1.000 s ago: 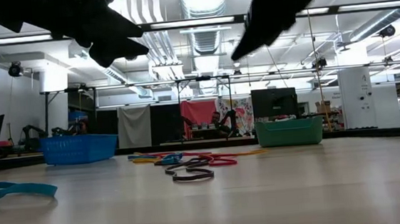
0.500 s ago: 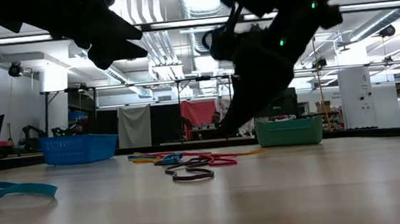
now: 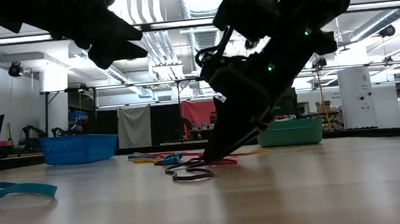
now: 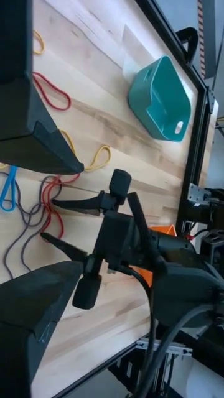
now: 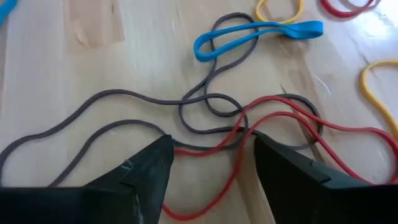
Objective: Sort rubber bands into baskets
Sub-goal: Put the red rubberband into the orange bin
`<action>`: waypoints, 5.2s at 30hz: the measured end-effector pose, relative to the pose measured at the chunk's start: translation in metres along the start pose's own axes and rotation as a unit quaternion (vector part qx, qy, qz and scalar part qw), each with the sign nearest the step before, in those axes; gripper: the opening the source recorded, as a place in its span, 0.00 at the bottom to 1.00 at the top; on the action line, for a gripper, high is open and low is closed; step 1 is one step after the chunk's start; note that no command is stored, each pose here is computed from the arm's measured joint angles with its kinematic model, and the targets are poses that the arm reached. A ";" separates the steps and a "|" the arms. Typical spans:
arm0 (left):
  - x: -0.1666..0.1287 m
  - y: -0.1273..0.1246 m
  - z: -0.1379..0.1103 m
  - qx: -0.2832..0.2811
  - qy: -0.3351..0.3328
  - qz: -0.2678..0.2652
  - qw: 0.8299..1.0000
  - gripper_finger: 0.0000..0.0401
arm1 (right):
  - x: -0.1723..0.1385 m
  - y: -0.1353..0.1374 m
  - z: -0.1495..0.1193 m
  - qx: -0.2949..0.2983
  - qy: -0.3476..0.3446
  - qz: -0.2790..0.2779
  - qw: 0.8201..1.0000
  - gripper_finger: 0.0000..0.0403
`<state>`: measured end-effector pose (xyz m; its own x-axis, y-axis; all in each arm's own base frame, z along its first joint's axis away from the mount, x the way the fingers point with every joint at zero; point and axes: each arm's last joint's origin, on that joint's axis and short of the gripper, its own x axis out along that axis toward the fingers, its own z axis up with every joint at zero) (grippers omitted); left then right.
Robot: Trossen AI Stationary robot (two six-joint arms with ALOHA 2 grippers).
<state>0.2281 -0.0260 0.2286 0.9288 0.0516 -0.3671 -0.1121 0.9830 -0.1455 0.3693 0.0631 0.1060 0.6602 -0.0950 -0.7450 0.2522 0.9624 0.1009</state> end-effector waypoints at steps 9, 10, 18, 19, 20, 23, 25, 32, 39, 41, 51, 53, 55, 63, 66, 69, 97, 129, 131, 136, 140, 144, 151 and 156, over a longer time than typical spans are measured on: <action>0.000 0.003 -0.002 0.005 -0.005 0.036 0.999 0.56 | 0.000 -0.002 -0.002 -0.015 0.012 -0.011 1.000 0.31; 0.000 0.003 -0.002 0.005 -0.005 0.036 0.999 0.56 | -0.001 -0.002 -0.002 -0.019 0.013 -0.010 1.000 0.27; 0.000 0.003 -0.002 0.008 -0.005 0.038 0.999 0.56 | -0.004 -0.002 -0.001 -0.029 0.018 0.000 0.999 0.09; 0.000 0.003 -0.002 0.009 -0.005 0.038 0.999 0.56 | -0.004 -0.002 -0.001 -0.029 0.018 0.001 0.999 0.09; 0.000 0.003 -0.002 0.010 -0.005 0.038 0.999 0.56 | -0.005 -0.002 0.000 -0.029 0.018 0.002 0.999 0.10; 0.000 0.003 -0.002 0.011 -0.004 0.038 0.999 0.56 | -0.009 -0.001 0.001 -0.029 0.024 0.011 0.999 0.16; 0.000 0.003 -0.002 0.011 -0.004 0.038 0.999 0.56 | -0.012 -0.002 0.001 -0.034 0.034 0.012 0.999 0.21; 0.000 0.003 -0.002 0.019 -0.003 0.039 0.999 0.56 | -0.018 -0.005 -0.004 -0.049 0.072 -0.004 0.996 0.35; 0.000 0.003 -0.002 0.019 -0.004 0.040 0.999 0.56 | -0.017 -0.006 -0.007 -0.076 0.074 -0.005 0.994 0.37; 0.000 0.003 -0.002 0.019 -0.004 0.040 0.999 0.56 | -0.017 -0.006 -0.008 -0.084 0.076 -0.005 0.994 0.33; 0.000 0.003 -0.003 0.019 -0.001 0.040 0.999 0.56 | -0.018 -0.008 -0.011 -0.115 0.089 -0.014 0.989 0.03; 0.000 0.003 -0.003 0.018 -0.001 0.040 0.999 0.56 | -0.022 -0.008 -0.010 -0.119 0.092 -0.015 0.989 0.02; 0.000 0.003 -0.003 0.018 -0.001 0.041 0.999 0.56 | -0.030 -0.010 -0.009 -0.128 0.097 -0.019 0.987 0.02; 0.000 0.004 -0.004 0.018 0.000 0.041 0.999 0.56 | -0.078 -0.022 -0.001 -0.139 0.127 -0.102 0.977 0.02; 0.000 0.004 -0.004 0.019 0.000 0.041 0.999 0.56 | -0.087 -0.025 0.000 -0.125 0.128 -0.117 0.977 0.02; 0.000 0.003 -0.004 0.019 0.000 0.041 0.999 0.56 | -0.090 -0.024 0.004 -0.117 0.108 -0.114 0.981 0.02; 0.000 0.004 -0.004 0.026 0.004 0.042 0.999 0.56 | -0.002 -0.025 -0.033 -0.107 0.141 -0.050 0.983 0.38; 0.000 0.004 -0.004 0.041 0.003 0.046 0.998 0.56 | -0.131 -0.029 0.037 -0.086 -0.005 0.032 0.996 0.02; 0.000 0.004 -0.004 0.044 0.002 0.051 0.998 0.56 | -0.145 -0.029 0.037 -0.076 -0.008 0.038 0.996 0.02; 0.000 0.006 -0.003 0.045 0.000 0.057 0.997 0.56 | -0.182 -0.028 0.033 -0.025 0.008 0.089 0.996 0.02; 0.000 0.006 -0.003 0.049 -0.003 0.058 0.997 0.56 | -0.200 -0.025 0.024 0.037 0.057 0.138 0.988 0.02; 0.001 0.007 0.001 0.059 -0.019 0.059 0.996 0.56 | -0.210 -0.022 0.014 0.082 0.110 0.164 0.977 0.02; 0.001 0.011 0.004 0.061 -0.031 0.066 0.996 0.56 | -0.219 -0.013 0.005 0.134 0.195 0.177 0.955 0.02; 0.001 0.014 0.005 0.060 -0.032 0.072 0.995 0.56 | -0.242 -0.005 0.012 0.142 0.232 0.171 0.947 0.02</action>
<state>0.2295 -0.0117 0.2303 0.9272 0.2003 -0.3165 -0.2059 0.9784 0.0162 0.2162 0.0781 0.2939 0.3718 0.3955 -0.8398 0.3040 0.8029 0.5127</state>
